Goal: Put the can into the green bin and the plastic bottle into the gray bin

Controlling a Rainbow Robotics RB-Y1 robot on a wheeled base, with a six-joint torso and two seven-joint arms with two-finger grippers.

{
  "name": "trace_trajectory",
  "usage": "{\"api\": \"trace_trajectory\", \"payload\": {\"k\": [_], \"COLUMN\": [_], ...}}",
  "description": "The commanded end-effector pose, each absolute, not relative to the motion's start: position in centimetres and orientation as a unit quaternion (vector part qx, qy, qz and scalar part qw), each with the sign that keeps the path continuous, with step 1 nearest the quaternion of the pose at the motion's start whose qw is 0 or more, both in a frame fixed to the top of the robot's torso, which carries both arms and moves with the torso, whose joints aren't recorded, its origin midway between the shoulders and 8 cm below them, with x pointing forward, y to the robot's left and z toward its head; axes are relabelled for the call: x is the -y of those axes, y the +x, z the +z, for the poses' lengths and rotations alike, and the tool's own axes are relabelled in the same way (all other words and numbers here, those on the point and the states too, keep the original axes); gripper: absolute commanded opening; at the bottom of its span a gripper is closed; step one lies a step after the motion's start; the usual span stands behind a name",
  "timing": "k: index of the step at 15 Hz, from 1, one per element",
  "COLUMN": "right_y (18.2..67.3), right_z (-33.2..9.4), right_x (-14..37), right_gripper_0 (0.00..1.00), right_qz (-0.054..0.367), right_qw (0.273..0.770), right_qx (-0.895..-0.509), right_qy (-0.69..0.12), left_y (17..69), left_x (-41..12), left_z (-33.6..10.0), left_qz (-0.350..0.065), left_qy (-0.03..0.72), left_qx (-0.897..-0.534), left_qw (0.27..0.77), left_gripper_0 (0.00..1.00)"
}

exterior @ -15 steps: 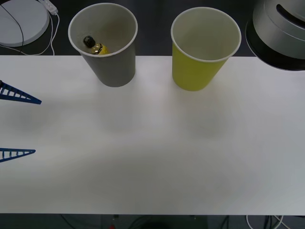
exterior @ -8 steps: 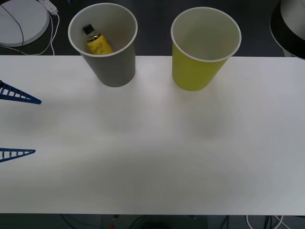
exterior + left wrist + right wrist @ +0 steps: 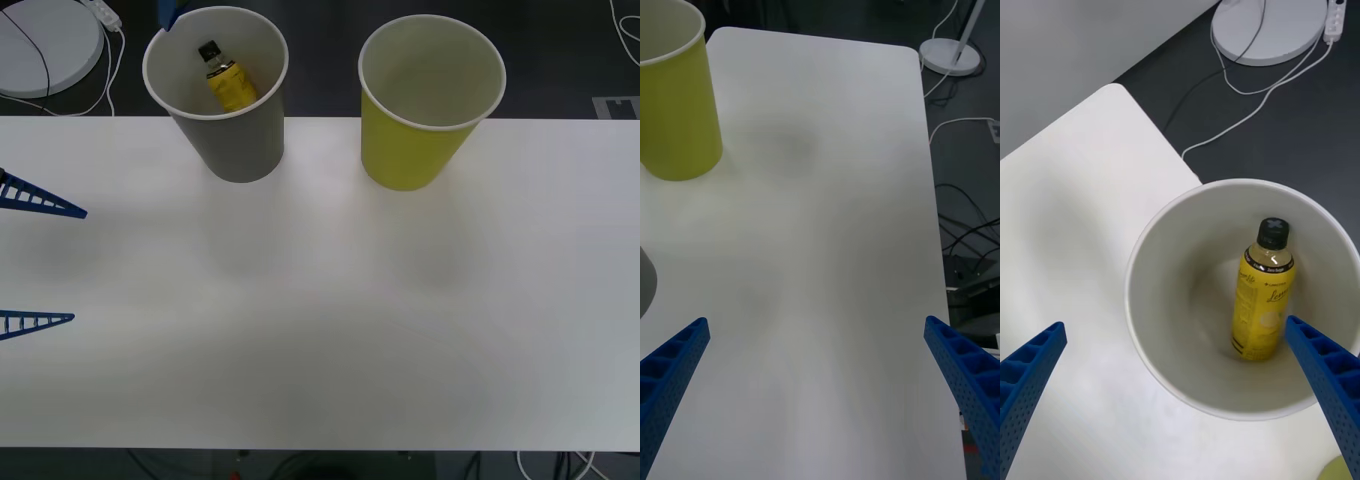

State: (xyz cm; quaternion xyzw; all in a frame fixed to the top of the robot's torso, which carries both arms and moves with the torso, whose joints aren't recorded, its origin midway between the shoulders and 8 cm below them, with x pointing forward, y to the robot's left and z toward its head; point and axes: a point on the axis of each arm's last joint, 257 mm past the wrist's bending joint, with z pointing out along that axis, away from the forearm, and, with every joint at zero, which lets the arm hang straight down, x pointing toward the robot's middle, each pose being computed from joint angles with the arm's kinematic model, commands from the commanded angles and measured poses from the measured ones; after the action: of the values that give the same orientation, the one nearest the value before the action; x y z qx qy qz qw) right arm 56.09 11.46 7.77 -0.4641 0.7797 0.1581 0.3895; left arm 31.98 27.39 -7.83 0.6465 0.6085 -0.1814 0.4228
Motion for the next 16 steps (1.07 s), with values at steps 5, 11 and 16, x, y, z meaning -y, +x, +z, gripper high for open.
{"api": "trace_trajectory", "payload": {"k": [5, 11, 16], "right_y": [52.2, 48.8, 45.5], "right_z": [6.8, 4.6, 2.2], "right_x": [-8.6, -4.6, -0.8], "right_gripper_0": [1.0, 1.0, 1.0], "right_qz": [0.174, 0.18, 0.175], "right_qw": [0.389, 0.408, 0.438], "right_qx": [-0.746, -0.699, -0.643], "right_qy": [-0.512, -0.56, -0.604], "left_y": [32.0, 32.0, 32.0], "left_x": [-27.4, -27.4, -27.4], "left_z": [-7.8, -7.8, -7.8], "left_qz": [-0.181, -0.181, -0.181], "left_qy": [0.647, 0.647, 0.647], "left_qx": [-0.609, -0.609, -0.609], "left_qw": [0.423, 0.423, 0.423], "left_gripper_0": [1.0, 1.0, 1.0]}}
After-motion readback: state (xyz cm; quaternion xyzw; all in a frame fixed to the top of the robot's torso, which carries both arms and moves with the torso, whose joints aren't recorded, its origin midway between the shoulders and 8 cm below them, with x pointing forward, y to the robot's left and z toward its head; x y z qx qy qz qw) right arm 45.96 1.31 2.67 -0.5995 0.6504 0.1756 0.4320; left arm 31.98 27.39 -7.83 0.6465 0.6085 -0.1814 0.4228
